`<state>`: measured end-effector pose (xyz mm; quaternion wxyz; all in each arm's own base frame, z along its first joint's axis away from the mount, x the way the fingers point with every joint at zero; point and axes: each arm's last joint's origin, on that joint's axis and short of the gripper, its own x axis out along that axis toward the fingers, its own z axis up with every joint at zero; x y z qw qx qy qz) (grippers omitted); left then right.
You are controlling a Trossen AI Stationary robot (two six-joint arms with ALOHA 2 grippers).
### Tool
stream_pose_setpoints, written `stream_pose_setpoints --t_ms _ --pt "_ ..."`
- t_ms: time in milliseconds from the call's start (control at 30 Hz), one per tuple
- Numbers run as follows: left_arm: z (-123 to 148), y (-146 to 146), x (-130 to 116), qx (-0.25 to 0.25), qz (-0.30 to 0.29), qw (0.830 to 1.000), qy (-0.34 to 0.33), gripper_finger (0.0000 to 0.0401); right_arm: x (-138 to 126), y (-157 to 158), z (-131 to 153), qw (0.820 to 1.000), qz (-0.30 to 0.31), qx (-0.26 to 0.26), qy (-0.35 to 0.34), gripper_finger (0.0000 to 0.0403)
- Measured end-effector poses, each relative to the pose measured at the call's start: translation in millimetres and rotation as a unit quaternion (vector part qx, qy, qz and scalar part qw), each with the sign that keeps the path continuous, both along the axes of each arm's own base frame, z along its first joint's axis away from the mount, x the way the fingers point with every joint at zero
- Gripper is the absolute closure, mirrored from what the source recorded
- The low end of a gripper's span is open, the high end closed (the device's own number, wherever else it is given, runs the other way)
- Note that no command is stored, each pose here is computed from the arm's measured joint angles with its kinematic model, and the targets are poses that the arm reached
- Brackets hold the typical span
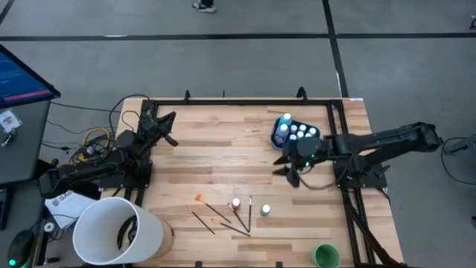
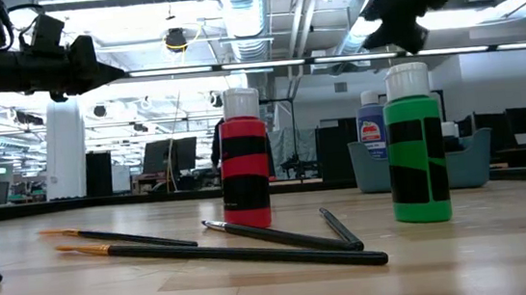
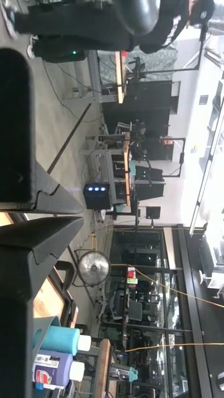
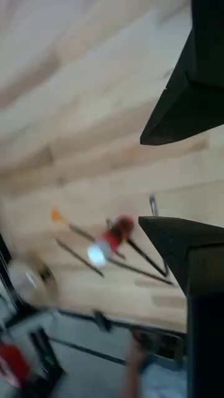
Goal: Pick & Place Paint Supplies
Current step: Put the small green paint bottle into the blue bin
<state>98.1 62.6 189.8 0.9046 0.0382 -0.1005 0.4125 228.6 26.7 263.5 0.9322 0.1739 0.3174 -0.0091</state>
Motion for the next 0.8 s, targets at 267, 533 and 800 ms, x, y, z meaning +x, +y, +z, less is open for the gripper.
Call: stream_pose_setpoints --t_ms 267,533,800 --pt "0.0 0.0 0.0 0.0 0.0 1.0 0.0 0.0393 29.1 33.2 14.3 0.977 0.154 -0.136 -0.052 0.0219" --pt "0.0 0.0 0.0 0.0 0.0 1.0 0.0 0.0393 47.4 55.7 1.4 0.955 0.231 -0.185 0.016 0.0215" --pt "0.0 0.0 0.0 0.0 0.0 1.0 0.0 0.0393 66.9 68.3 -8.8 0.958 0.225 -0.164 0.067 0.0152"
